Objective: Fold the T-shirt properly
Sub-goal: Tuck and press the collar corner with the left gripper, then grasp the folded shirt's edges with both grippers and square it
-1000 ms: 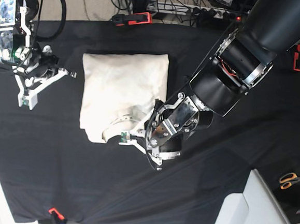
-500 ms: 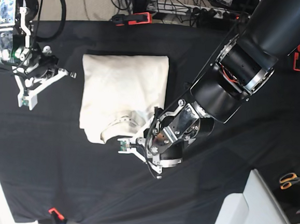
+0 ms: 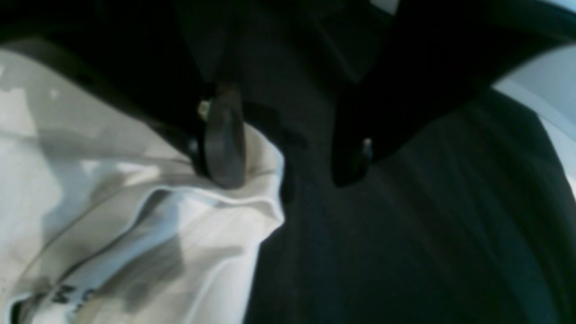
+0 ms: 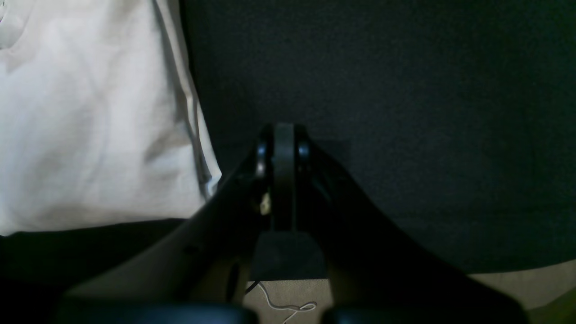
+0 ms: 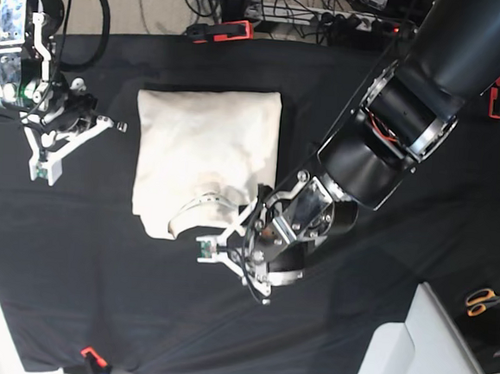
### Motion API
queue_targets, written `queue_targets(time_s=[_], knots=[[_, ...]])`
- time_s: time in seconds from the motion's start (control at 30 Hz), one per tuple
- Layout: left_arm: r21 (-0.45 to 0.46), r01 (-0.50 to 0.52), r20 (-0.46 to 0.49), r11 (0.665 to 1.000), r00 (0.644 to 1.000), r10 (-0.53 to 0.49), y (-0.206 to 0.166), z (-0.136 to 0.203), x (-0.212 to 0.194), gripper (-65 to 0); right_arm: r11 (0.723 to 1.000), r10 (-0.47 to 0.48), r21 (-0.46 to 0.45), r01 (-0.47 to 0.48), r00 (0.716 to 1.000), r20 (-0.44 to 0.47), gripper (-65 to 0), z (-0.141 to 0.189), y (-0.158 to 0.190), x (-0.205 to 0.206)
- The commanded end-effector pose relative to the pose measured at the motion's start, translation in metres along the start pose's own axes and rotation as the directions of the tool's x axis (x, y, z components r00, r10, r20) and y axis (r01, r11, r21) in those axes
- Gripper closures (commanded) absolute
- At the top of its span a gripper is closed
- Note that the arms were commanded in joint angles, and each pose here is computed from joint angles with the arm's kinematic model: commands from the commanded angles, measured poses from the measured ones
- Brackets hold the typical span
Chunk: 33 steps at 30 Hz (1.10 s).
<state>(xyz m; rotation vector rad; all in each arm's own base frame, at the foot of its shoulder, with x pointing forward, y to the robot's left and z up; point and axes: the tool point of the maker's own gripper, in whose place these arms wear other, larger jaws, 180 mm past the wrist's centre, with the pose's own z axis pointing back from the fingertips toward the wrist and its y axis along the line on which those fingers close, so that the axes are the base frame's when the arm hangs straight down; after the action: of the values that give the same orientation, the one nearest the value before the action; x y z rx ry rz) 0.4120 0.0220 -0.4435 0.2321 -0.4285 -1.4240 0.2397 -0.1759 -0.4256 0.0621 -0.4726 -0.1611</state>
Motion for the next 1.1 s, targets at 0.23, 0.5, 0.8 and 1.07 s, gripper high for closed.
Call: queue_targets(time_s=[0.23,0.5,0.8,1.07], knots=[[0.129,0.002,0.05,0.992,0.999,-0.009,0.062,0.029,0.024,-36.0,1.0,0.006,0.003,-0.007,0.999,0.043,-0.2,0.004,0.0,0.013],[0.191,-0.126,0.198,0.973,0.976,0.088,0.03,0.072,0.05,-7.6,0.992,0.108,0.06,-0.115,0.988,0.111,-0.2,0.02,0.017,0.03],[0.109,-0.254,0.269,0.961,0.938,0.217,-0.048,0.068,0.023,0.0,0.919,0.332,0.157,-0.361,0.925,0.184,-0.2,0.026,0.047,0.046],[0.005,-0.315,0.251,0.949,0.919,0.304,-0.094,0.043,-0.006,0.0,0.82,0.466,0.239,-0.52,0.849,0.247,-0.2,0.026,0.107,0.057]])
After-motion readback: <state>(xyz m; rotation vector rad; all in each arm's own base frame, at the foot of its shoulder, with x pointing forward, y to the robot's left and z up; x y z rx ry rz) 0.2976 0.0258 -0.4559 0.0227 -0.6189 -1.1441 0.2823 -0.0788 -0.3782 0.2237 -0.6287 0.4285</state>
